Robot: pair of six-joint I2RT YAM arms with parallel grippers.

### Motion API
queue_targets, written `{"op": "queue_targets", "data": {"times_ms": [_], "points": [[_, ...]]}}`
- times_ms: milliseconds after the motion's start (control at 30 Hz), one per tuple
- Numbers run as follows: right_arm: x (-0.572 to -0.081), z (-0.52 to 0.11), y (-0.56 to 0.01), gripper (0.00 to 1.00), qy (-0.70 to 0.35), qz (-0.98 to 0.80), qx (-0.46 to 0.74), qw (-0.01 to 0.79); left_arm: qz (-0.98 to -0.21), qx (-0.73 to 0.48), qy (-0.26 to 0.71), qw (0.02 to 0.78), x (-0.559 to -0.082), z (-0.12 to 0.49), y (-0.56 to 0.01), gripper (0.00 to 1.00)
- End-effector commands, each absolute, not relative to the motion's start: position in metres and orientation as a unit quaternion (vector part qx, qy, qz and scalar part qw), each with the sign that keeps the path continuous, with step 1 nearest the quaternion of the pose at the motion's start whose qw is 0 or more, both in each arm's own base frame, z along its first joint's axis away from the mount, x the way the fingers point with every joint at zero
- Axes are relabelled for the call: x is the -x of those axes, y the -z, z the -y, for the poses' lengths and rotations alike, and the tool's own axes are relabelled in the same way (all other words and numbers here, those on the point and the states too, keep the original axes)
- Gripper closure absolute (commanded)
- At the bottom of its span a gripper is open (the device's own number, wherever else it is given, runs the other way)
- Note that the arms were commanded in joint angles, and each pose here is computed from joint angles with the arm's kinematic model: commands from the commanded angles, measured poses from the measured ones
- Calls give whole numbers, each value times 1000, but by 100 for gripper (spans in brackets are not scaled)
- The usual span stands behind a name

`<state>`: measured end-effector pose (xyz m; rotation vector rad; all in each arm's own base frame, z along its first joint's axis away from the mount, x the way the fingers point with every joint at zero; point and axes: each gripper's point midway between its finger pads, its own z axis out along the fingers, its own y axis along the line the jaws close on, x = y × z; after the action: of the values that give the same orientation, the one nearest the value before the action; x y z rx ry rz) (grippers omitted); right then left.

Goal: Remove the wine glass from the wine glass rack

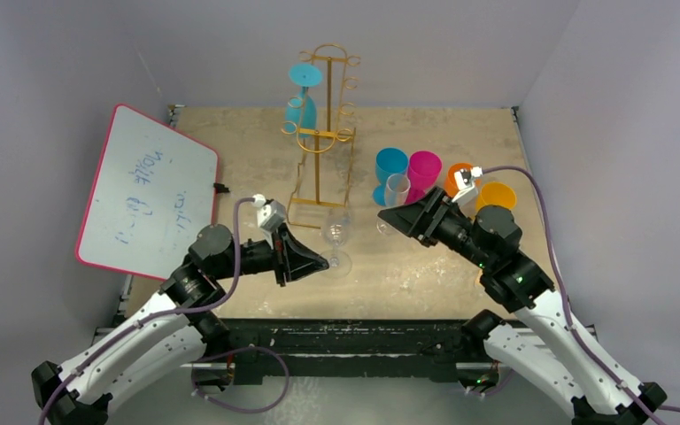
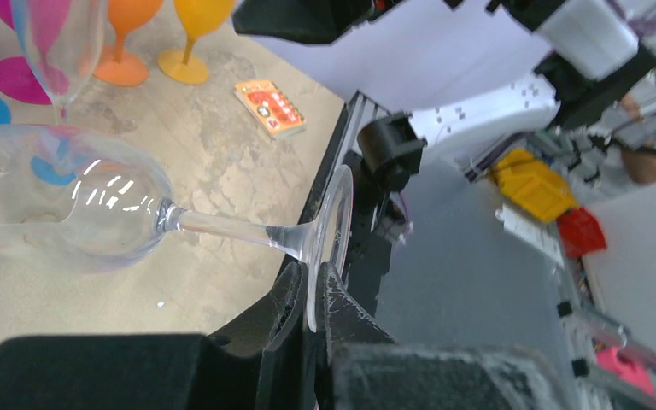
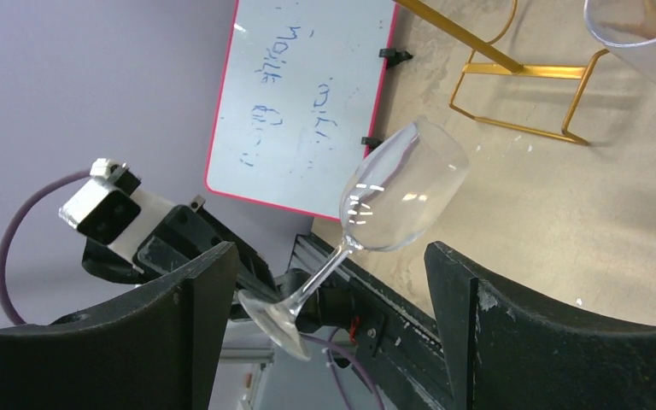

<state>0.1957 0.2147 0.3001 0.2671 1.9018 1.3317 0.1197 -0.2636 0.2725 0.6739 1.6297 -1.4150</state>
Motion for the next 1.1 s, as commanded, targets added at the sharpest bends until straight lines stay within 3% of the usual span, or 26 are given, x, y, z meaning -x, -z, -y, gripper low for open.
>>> {"op": "queue_targets", "data": {"times_ms": [0,233,333,500,733,1067], "points": [[-201,-210,-308,15,-520,-738,-110,415,-587,-378,552,456,-98,259,-295,100],[-206,-211,-330,12,-519,-720,-71,455,-528,-447,550,468,-77,254,-299,100],[-201,-233,-328,9,-536,-734,22,416,-496,-478,556,465,-63,251,-303,100],[-172,-266,-332,8,-621,-706,186,285,-463,-492,550,491,-55,244,-305,100],[-191,-263,-330,9,-580,-733,190,301,-534,-541,476,442,-72,241,-271,100],[-203,-273,-326,13,-588,-735,195,275,-488,-553,461,493,-76,242,-299,100]]}}
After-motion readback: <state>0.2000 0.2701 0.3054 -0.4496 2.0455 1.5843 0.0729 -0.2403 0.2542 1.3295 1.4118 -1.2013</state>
